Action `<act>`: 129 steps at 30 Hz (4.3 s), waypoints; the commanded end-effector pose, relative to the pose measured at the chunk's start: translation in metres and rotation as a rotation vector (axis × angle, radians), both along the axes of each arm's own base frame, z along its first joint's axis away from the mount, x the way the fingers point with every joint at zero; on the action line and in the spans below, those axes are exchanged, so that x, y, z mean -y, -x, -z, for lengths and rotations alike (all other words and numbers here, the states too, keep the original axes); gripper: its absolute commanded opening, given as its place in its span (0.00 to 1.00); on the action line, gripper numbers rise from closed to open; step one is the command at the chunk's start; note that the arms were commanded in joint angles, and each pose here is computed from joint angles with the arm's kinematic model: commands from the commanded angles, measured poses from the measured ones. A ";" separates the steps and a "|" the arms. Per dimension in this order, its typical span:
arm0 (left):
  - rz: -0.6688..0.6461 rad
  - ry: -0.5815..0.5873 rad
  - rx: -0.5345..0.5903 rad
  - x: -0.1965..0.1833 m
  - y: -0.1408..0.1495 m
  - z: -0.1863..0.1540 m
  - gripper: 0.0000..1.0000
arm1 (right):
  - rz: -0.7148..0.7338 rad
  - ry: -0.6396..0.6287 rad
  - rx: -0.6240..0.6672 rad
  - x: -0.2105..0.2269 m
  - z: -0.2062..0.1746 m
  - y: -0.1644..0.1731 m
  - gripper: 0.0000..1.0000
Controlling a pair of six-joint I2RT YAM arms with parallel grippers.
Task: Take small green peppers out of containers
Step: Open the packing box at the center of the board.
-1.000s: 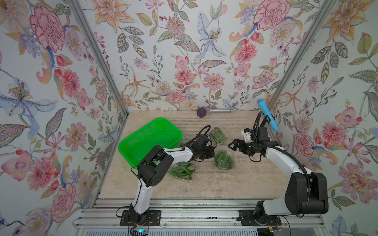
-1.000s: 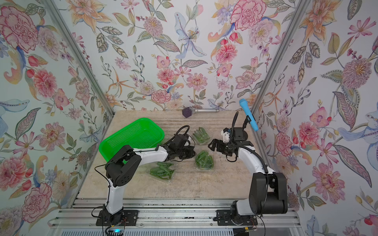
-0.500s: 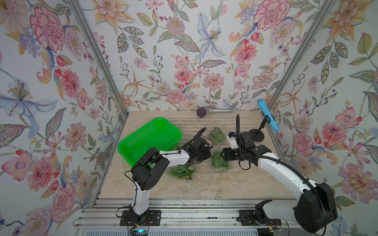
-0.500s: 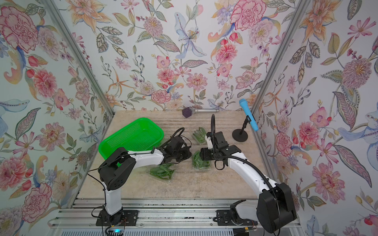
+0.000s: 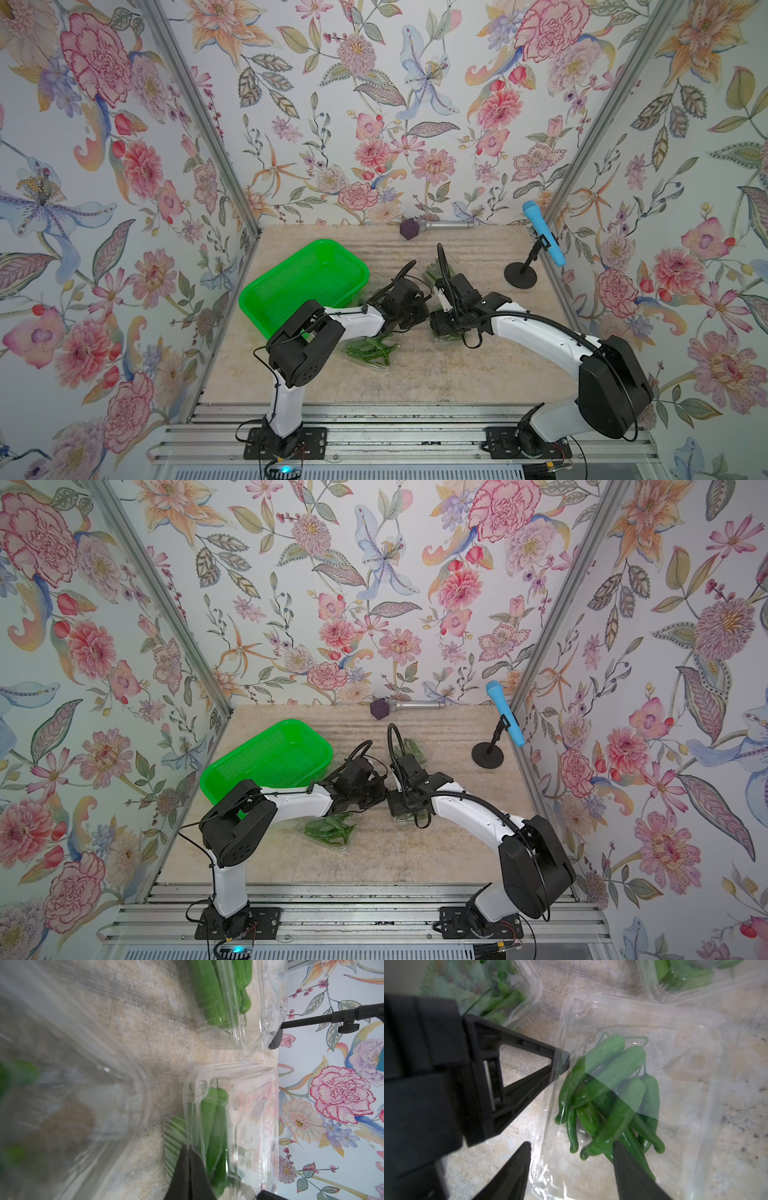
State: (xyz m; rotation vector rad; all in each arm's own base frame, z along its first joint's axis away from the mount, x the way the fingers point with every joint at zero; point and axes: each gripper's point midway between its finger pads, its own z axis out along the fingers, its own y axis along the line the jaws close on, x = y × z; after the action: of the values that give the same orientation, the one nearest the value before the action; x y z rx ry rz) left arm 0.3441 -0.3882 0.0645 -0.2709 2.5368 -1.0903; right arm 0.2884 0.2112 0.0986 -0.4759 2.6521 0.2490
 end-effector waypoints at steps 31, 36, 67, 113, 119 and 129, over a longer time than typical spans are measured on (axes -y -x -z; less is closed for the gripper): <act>-0.024 0.117 -0.027 0.000 -0.003 0.005 0.00 | 0.031 0.116 0.002 -0.007 0.031 0.000 0.59; -0.019 0.122 -0.029 0.001 -0.002 0.007 0.00 | 0.035 0.122 0.006 -0.006 0.031 0.000 0.58; -0.019 0.146 -0.036 -0.001 0.002 0.010 0.00 | 0.025 0.137 -0.033 -0.007 0.045 0.008 0.18; -0.015 0.073 -0.050 -0.014 0.007 0.025 0.00 | 0.220 0.005 0.129 0.058 -0.044 -0.028 0.06; -0.007 0.070 -0.059 -0.015 0.010 0.029 0.00 | 0.249 -0.004 0.129 0.070 -0.045 -0.028 0.15; 0.002 0.059 -0.049 -0.015 0.010 0.024 0.07 | 0.321 -0.021 0.183 0.097 -0.064 -0.034 0.51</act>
State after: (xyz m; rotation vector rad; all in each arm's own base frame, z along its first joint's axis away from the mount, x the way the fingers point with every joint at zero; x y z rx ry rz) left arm 0.3432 -0.3893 0.0661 -0.2769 2.4458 -1.2654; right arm 0.3295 0.1361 0.1643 -0.1055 2.4817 0.1955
